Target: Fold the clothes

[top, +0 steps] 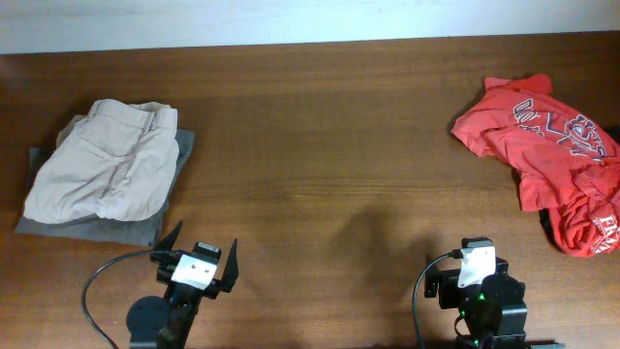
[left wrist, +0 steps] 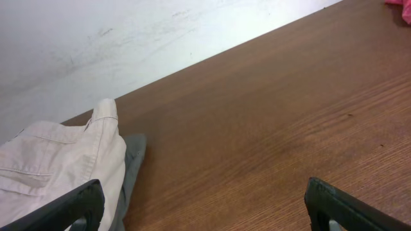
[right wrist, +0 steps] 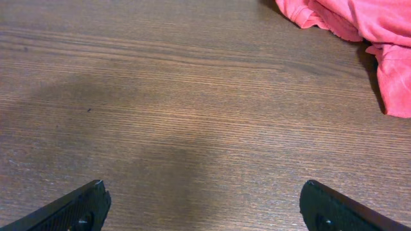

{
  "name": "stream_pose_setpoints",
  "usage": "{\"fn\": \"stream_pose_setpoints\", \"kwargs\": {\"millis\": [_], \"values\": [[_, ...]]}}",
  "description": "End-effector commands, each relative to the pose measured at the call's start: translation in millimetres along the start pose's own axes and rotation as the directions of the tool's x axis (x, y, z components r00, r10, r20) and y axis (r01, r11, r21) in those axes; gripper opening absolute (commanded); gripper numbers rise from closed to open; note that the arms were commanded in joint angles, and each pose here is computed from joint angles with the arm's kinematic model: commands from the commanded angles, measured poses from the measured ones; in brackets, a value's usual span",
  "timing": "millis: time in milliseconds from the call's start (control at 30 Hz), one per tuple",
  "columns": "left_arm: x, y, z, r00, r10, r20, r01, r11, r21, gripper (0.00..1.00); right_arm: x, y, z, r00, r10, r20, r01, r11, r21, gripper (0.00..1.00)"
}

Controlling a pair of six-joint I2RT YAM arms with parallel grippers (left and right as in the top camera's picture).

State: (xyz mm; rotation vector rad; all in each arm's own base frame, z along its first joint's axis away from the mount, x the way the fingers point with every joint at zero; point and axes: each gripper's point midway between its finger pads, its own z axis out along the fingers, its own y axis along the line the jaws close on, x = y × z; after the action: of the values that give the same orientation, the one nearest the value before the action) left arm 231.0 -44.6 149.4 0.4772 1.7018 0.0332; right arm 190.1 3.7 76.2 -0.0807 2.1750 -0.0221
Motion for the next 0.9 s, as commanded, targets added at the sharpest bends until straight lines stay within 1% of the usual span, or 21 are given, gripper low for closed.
{"fn": "stream_pose_setpoints", "kwargs": {"millis": [0, 267, 333, 400, 467, 567, 667, 733, 800, 867], "values": [[1.7, -0.4, 0.5, 1.0, 0.009, 0.003, -0.009, 1.0, -0.003, 0.99, 1.7, -1.1, 1.5, 1.0, 0.011, 0.002, -0.011, 1.0, 0.005, 0.99], [1.7, -0.3, 0.5, 1.0, 0.01, 0.003, -0.01, 1.0, -0.003, 0.99, 1.4, -2.2, 1.5, 1.0, 0.011, 0.003, -0.011, 1.0, 0.011, 0.99], [-7.1, 2.3, 0.3, 0.999, 0.017, 0.038, -0.017, 1.0, -0.013, 0.99, -9.7, -0.5, 1.3, 0.999, 0.011, 0.049, -0.011, 1.0, 0.0, 0.99], [-9.6, -6.1, 0.1, 0.998, 0.016, 0.054, -0.018, 0.999, 0.035, 0.99, -33.8, 20.4, -2.4, 0.989, 0.011, 0.149, 0.007, 0.992, -0.124, 0.99], [-5.3, -13.2, -0.1, 0.999, 0.01, 0.04, -0.013, 0.997, 0.073, 0.99, -57.5, 47.1, -12.9, 0.968, 0.012, 0.252, 0.06, 0.96, -0.275, 0.99], [-9.2, -25.0, -1.5, 0.998, 0.007, 0.064, -0.016, 0.99, 0.141, 0.99, -88.4, 84.1, -40.8, 0.912, 0.013, 0.41, 0.194, 0.866, -0.461, 0.99], [-10.9, -24.7, -1.6, 0.998, -0.015, 0.067, 0.005, 0.99, 0.142, 0.99, -102.5, 98.6, -58.7, 0.869, 0.014, 0.494, 0.28, 0.81, -0.515, 0.99], [-22.2, -21.0, -3.1, 0.993, -0.07, 0.098, 0.057, 0.989, 0.135, 0.99, -110.5, 100.3, -65.2, 0.848, 0.022, 0.529, 0.301, 0.802, -0.516, 0.99], [-37.8, -16.5, -7.6, 0.984, -0.123, 0.129, 0.106, 0.986, 0.132, 0.99, -122.3, 95.3, -69.3, 0.845, 0.101, 0.525, 0.232, 0.816, -0.529, 0.99], [-55.2, -11.8, -13.7, 0.973, -0.181, 0.143, 0.162, 0.977, 0.136, 0.99, -132.0, 86.6, -70.7, 0.847, 0.192, 0.495, 0.127, 0.832, -0.54, 0.99]]}}
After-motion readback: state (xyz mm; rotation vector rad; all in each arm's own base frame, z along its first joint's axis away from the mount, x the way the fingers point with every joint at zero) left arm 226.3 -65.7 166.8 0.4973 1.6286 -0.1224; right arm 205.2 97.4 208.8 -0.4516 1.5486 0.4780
